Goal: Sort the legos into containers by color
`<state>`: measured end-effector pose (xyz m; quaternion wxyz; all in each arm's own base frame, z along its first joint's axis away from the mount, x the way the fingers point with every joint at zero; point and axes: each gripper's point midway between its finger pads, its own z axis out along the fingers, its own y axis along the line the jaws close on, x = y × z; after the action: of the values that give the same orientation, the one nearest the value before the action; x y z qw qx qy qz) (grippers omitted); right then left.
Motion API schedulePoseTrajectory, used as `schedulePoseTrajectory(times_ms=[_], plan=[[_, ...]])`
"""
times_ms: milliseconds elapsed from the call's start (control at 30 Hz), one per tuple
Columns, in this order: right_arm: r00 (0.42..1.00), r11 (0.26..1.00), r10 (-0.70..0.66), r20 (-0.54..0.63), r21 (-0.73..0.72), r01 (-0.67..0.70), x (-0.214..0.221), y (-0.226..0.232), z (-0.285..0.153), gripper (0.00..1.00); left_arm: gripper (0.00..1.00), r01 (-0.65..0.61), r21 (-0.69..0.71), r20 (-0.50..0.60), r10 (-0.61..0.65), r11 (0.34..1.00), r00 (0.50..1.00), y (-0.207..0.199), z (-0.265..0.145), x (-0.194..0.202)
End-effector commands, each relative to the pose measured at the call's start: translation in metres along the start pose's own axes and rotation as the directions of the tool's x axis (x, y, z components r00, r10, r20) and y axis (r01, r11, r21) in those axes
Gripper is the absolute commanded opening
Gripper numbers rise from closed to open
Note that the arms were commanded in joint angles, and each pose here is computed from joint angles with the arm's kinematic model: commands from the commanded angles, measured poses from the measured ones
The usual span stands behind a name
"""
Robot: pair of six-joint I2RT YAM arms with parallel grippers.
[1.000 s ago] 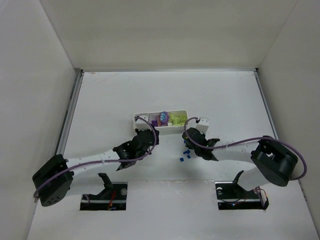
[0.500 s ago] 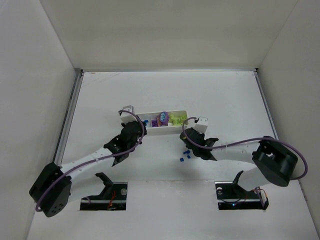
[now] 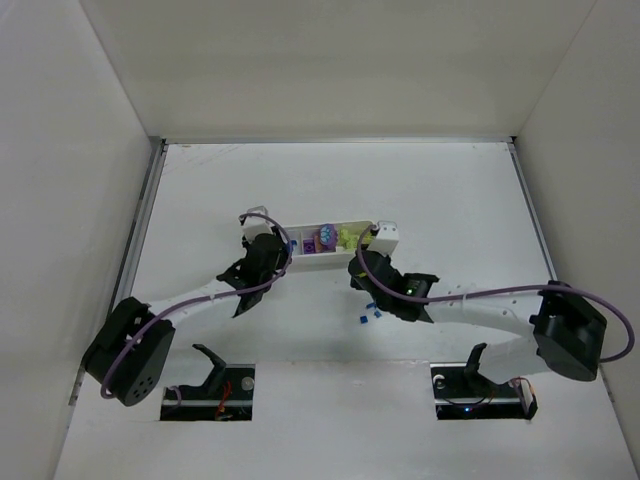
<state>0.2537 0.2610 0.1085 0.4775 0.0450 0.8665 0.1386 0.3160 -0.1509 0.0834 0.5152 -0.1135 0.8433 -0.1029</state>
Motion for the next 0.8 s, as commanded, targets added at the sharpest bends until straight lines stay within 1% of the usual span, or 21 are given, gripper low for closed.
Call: schedulePoseTrajectory(times_ms=[0, 100, 200, 300, 433, 600, 667, 733, 767], plan=[[0.999, 0.994, 0.018, 0.046, -0.109, -0.013, -0.025, 0.046, -0.001, 0.16, 0.35, 0.027, 0.051, 0.061, -0.030, 0.998, 0.998, -0.016, -0.001, -0.026], [0.999, 0.985, 0.025, 0.043, -0.169, -0.018, -0.031, 0.074, 0.004, 0.16, 0.40, 0.045, 0.059, 0.086, -0.050, 0.997, 0.995, -0.014, -0.007, -0.034], [0.999, 0.976, 0.019, 0.039, -0.219, -0.010, -0.034, 0.100, 0.013, 0.16, 0.41, 0.075, 0.080, 0.116, -0.084, 0.994, 0.990, -0.010, -0.020, -0.042], [0.999, 0.963, 0.019, 0.035, -0.269, -0.009, -0.038, 0.129, 0.024, 0.16, 0.37, 0.105, 0.110, 0.151, -0.121, 0.988, 0.981, -0.005, -0.039, -0.051], [0.999, 0.949, 0.034, 0.040, -0.314, -0.020, -0.046, 0.154, 0.045, 0.17, 0.34, 0.122, 0.091, 0.174, -0.137, 0.988, 0.975, 0.015, -0.058, -0.051], [0.999, 0.934, 0.048, 0.004, -0.356, -0.043, -0.042, 0.179, 0.069, 0.19, 0.33, 0.099, 0.072, 0.124, -0.108, 0.992, 0.986, 0.033, -0.073, -0.032], [0.999, 0.934, 0.045, -0.001, -0.354, -0.042, -0.039, 0.184, 0.077, 0.24, 0.32, 0.100, 0.091, 0.098, -0.109, 0.991, 0.989, 0.032, -0.078, -0.020], [0.998, 0.935, 0.054, 0.008, -0.352, -0.048, -0.043, 0.185, 0.080, 0.33, 0.32, 0.094, 0.121, 0.070, -0.103, 0.988, 0.992, 0.027, -0.084, -0.010], [0.998, 0.933, 0.063, 0.013, -0.355, -0.054, -0.048, 0.186, 0.079, 0.40, 0.32, 0.090, 0.142, 0.057, -0.099, 0.986, 0.993, 0.022, -0.086, -0.005]])
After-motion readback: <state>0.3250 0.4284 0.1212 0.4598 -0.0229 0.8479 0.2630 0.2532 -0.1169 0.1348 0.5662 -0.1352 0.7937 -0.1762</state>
